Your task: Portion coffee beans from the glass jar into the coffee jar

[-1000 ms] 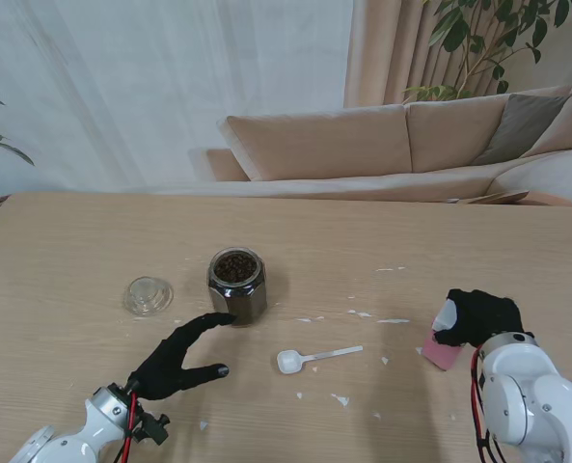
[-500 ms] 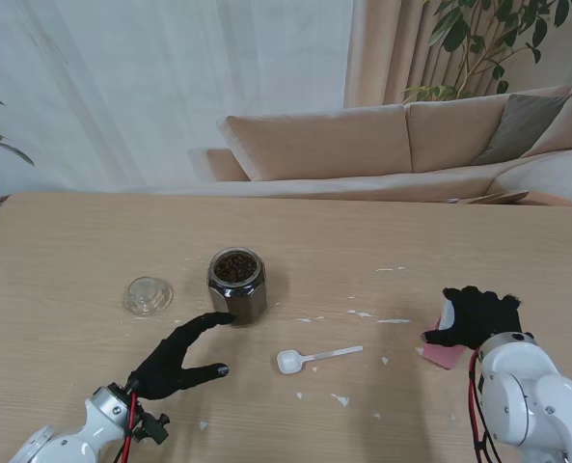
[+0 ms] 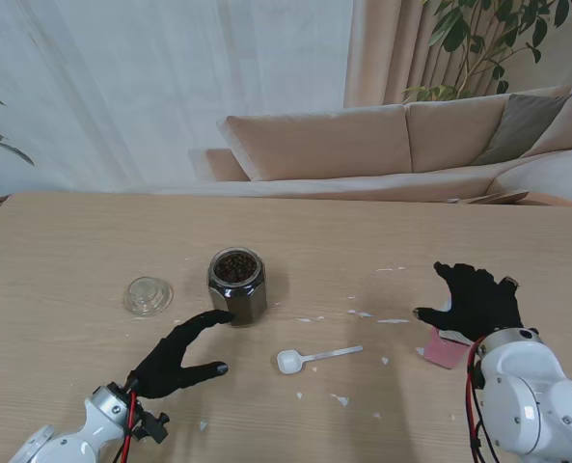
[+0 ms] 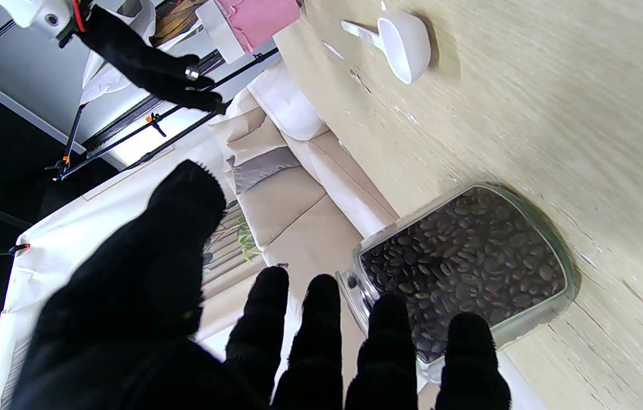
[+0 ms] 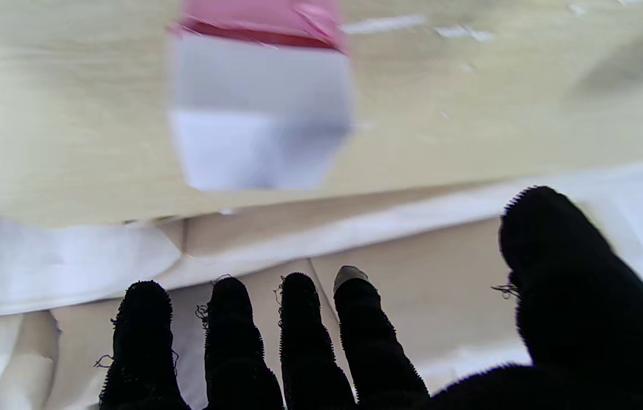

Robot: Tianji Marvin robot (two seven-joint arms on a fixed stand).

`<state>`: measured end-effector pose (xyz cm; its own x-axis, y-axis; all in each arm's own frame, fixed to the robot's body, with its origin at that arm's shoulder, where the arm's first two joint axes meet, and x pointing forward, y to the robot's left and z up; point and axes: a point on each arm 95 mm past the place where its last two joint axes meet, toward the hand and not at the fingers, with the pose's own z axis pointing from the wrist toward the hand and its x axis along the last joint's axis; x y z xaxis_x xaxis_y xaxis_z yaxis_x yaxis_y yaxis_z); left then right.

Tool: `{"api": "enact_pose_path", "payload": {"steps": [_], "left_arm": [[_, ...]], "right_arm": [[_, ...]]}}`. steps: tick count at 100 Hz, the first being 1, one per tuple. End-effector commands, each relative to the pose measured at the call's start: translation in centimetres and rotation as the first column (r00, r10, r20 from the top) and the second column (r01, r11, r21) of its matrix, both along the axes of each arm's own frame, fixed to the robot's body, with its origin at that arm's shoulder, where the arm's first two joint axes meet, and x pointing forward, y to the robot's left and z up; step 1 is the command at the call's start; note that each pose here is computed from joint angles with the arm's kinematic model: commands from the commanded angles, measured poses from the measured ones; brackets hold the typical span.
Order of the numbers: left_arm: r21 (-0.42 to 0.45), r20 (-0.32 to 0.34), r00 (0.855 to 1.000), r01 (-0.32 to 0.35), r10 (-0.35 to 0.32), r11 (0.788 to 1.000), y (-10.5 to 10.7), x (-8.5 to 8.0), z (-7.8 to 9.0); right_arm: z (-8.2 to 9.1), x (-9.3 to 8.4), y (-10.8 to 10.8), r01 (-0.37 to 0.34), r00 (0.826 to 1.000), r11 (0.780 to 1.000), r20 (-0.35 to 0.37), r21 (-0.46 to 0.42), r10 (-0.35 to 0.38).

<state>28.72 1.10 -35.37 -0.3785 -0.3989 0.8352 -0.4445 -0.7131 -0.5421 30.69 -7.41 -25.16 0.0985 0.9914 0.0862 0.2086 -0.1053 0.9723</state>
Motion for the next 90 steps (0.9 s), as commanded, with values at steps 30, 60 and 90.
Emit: {"api": "enact_pose_path", "payload": {"steps": [30,60,90], "left_arm": [[0.027,0.018,0.999,-0.033,0.032,0.999,0.5,0.4,0.9],[0.131,0.084,0.992,-0.100,0.090,0.986,2.2,2.6,3.2],[0.310,0.138,0.979,-0.187,0.151,0.932,3.7,6.2,5.0]], "right_arm": [[-0.3,-1.1,9.3,-0.242,0.967,0.939,0.140,0.244,0.213],[-4.4,-3.2,15.0,-0.341,0.938,0.850,0.211,0.402,0.276],[-7.9,-5.7,17.1,-0.358,0.932,0.792,0.237,0.495,0.273]]}}
